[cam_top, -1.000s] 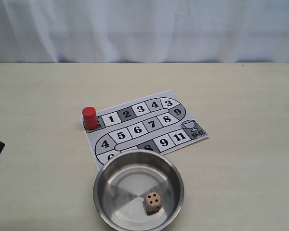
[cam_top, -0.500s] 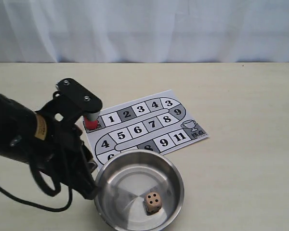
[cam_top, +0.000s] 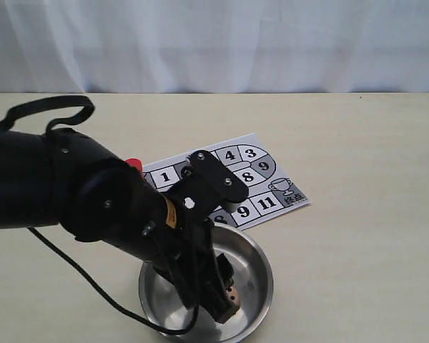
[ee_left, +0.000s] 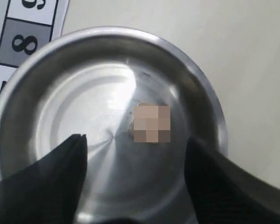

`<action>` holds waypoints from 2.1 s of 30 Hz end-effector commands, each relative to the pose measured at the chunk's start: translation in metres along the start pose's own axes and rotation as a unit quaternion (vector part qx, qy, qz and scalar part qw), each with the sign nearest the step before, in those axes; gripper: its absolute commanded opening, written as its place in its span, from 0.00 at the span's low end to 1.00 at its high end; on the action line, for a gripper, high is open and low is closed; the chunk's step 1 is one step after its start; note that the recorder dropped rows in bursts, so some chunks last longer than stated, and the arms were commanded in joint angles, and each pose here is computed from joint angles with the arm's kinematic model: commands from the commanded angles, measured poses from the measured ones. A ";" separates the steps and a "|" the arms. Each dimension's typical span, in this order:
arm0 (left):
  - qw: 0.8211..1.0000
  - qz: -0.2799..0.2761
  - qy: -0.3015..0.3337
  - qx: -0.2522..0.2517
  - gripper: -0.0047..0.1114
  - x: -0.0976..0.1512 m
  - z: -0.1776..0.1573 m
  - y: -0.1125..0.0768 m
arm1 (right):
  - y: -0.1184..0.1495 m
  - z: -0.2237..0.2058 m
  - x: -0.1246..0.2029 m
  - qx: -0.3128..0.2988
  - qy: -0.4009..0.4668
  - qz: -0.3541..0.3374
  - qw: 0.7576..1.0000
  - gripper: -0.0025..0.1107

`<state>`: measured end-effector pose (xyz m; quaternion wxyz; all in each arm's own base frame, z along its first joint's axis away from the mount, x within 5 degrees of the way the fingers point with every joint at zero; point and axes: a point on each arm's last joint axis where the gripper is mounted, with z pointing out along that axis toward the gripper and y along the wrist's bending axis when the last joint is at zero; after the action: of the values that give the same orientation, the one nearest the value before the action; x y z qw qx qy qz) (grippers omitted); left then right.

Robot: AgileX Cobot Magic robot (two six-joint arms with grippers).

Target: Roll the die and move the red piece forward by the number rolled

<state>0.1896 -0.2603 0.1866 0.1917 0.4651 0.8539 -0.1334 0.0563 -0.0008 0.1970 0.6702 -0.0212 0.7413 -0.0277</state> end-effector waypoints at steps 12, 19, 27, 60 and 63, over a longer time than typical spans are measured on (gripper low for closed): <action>0.999 -0.037 0.008 0.014 0.54 0.001 0.050 -0.006 | 0.000 0.000 0.001 -0.001 -0.001 -0.001 1.000 0.06; 0.999 -0.051 0.010 0.014 0.54 0.003 0.061 -0.006 | 0.000 0.000 0.001 -0.001 -0.001 -0.001 1.000 0.06; 0.999 -0.054 0.006 0.004 0.54 0.007 0.080 -0.002 | 0.000 0.000 0.001 -0.001 -0.001 -0.001 1.000 0.06; 0.992 -0.117 -0.050 -0.020 0.04 -0.009 0.008 0.034 | 0.000 0.000 0.001 -0.001 -0.001 -0.001 1.000 0.06; 0.988 -0.141 -0.053 -0.043 0.04 -0.005 -0.008 0.058 | 0.000 0.000 0.001 -0.001 -0.001 -0.001 1.000 0.06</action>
<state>0.2278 -0.2479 0.1800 0.2255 0.3484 0.8964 -0.1558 0.0563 -0.0008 0.1970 0.6702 -0.0212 0.7413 -0.0277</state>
